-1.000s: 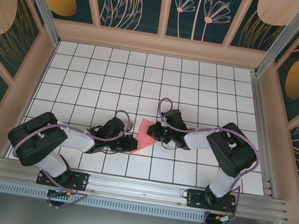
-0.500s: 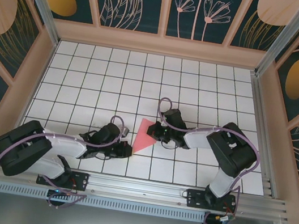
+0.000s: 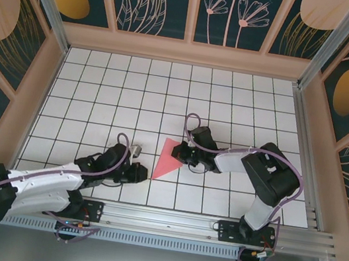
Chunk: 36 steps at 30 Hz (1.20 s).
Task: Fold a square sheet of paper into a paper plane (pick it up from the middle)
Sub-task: Fourth fold the wing at the center of the table.
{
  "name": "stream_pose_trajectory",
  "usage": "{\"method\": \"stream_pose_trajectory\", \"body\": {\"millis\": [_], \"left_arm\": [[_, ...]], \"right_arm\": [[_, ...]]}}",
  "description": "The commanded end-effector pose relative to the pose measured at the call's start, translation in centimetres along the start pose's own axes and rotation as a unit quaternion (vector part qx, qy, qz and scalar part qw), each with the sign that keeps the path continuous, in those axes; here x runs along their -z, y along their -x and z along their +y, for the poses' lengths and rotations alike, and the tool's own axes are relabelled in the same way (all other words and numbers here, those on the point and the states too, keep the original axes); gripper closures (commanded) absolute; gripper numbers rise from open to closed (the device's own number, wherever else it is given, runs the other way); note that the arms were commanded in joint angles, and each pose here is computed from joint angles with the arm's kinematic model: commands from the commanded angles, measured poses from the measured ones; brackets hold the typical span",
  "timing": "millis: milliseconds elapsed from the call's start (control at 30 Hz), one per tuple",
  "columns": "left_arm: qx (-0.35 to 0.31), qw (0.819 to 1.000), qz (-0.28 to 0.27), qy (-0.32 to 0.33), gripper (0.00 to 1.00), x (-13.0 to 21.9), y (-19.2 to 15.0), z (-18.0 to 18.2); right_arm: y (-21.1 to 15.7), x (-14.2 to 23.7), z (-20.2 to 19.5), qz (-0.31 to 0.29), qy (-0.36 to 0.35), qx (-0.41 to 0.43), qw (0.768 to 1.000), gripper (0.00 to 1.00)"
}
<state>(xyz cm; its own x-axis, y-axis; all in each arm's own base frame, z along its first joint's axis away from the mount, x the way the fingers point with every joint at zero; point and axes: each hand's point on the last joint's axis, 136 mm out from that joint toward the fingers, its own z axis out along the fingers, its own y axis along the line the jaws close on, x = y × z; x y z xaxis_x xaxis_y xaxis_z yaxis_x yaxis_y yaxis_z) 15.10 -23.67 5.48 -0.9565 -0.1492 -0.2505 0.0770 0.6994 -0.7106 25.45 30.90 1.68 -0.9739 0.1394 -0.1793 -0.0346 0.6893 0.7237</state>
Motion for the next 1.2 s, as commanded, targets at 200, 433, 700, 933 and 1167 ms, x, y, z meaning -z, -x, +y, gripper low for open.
{"method": "stream_pose_trajectory", "body": {"millis": [200, 433, 700, 933, 1167], "left_arm": [[-0.045, 0.998, -0.035, -0.017, 0.85, -4.3, 6.0, -5.3], [-0.023, 0.999, 0.017, 0.016, 0.85, -8.1, 4.6, -2.6], [0.01, 0.991, 0.116, 0.061, 0.86, -7.6, -2.1, 3.7], [0.023, 0.99, 0.127, 0.056, 0.85, -4.9, -4.4, 4.8], [0.012, 0.993, 0.096, 0.074, 0.86, -2.6, -3.6, 4.7]], "right_arm": [[-0.5, -0.1, -5.7, -0.005, -0.099, -0.029, 0.995, 0.95], [-0.7, 0.1, -5.8, -0.005, -0.102, -0.029, 0.994, 0.95], [-0.5, 0.2, -6.1, -0.007, -0.109, -0.026, 0.994, 0.95], [-0.4, 0.4, -6.3, -0.011, -0.114, -0.027, 0.993, 0.95], [0.0, 0.3, -6.1, -0.011, -0.113, -0.022, 0.993, 0.95]]}}
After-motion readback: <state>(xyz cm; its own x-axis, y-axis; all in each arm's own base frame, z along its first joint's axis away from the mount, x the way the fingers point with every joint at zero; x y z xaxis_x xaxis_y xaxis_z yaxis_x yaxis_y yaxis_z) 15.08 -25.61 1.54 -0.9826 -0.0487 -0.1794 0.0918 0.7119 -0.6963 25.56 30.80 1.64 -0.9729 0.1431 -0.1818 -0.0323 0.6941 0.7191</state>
